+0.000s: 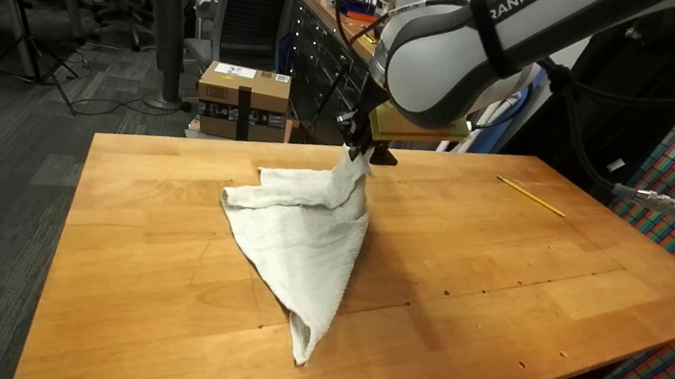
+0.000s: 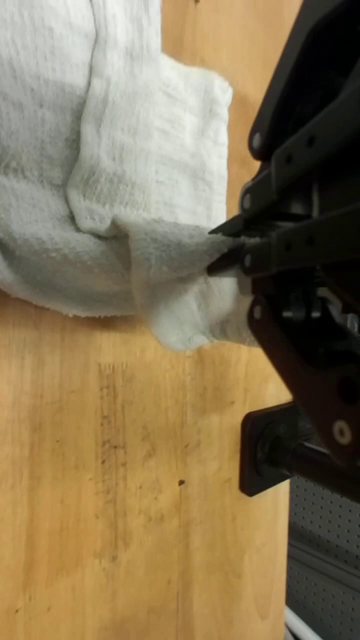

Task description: Fold the towel.

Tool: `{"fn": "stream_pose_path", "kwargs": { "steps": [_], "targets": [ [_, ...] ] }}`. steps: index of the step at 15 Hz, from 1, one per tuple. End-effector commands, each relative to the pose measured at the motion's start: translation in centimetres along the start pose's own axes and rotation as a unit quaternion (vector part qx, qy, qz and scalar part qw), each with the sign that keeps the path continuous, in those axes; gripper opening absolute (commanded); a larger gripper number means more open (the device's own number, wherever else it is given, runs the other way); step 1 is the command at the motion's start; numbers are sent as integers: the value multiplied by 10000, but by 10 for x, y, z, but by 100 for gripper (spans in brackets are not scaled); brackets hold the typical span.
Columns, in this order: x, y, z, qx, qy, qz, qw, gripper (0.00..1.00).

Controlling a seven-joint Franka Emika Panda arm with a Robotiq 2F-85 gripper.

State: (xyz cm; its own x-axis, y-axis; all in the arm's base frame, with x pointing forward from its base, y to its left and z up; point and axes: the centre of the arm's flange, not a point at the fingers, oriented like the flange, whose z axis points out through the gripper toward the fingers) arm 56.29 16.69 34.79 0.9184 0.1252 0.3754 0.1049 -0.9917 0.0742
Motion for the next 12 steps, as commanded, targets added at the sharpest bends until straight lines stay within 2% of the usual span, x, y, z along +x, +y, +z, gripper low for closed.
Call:
{"fn": "stream_pose_path", "kwargs": {
  "steps": [1,9,12],
  "targets": [
    [-9,-27,-46,-107,328,-39,9994,7],
    [-27,-66,-97,104,604,-107,9981,7],
    [-45,-65,-117,234,586,47,9980,7]
  ]
}}
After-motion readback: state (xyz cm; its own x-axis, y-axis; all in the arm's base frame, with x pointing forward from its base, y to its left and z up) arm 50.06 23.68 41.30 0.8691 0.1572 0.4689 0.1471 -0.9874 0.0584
